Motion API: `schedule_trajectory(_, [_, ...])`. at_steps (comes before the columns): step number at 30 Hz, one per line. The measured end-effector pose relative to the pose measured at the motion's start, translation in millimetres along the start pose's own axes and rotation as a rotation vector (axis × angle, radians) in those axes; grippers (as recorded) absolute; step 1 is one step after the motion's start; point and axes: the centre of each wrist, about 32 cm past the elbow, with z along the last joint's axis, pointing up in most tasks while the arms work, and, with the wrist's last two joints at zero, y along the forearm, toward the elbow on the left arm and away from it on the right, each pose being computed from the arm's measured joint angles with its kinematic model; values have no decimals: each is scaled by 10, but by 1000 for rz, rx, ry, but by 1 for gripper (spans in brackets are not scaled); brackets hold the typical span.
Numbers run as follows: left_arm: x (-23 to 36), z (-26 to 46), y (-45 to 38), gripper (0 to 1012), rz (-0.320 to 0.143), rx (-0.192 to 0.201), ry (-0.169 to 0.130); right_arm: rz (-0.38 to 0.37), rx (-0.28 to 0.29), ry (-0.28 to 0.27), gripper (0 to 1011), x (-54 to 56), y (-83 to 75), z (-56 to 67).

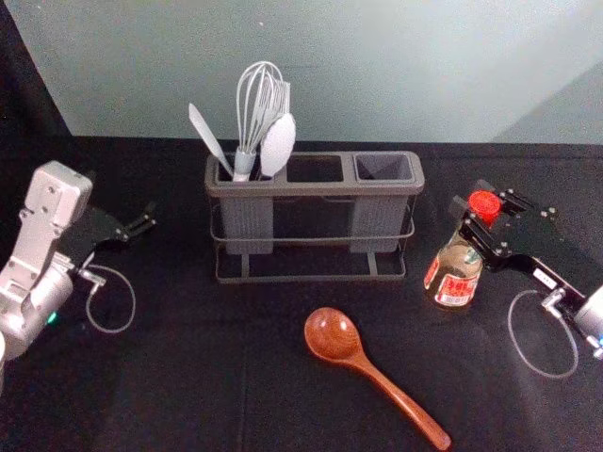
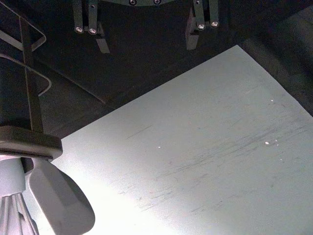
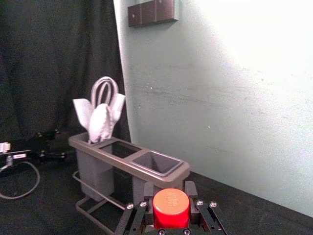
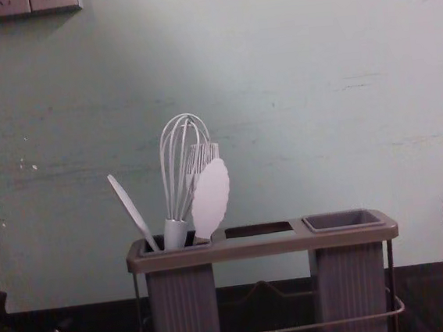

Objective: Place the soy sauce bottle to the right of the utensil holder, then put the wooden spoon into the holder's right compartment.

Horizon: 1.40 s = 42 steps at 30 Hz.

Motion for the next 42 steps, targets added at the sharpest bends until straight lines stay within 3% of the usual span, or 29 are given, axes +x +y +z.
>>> schedule_trajectory(18, [0,0,0,1011,0,0,0,-56,-16,61,385,372,323,-181])
schedule_trajectory(30, [0,0,0,1011,0,0,0,-66,-13,92,385,462,482,-285])
schedule_trajectory(42, [0,0,0,1011,0,0,0,-67,-10,105,385,487,557,-299])
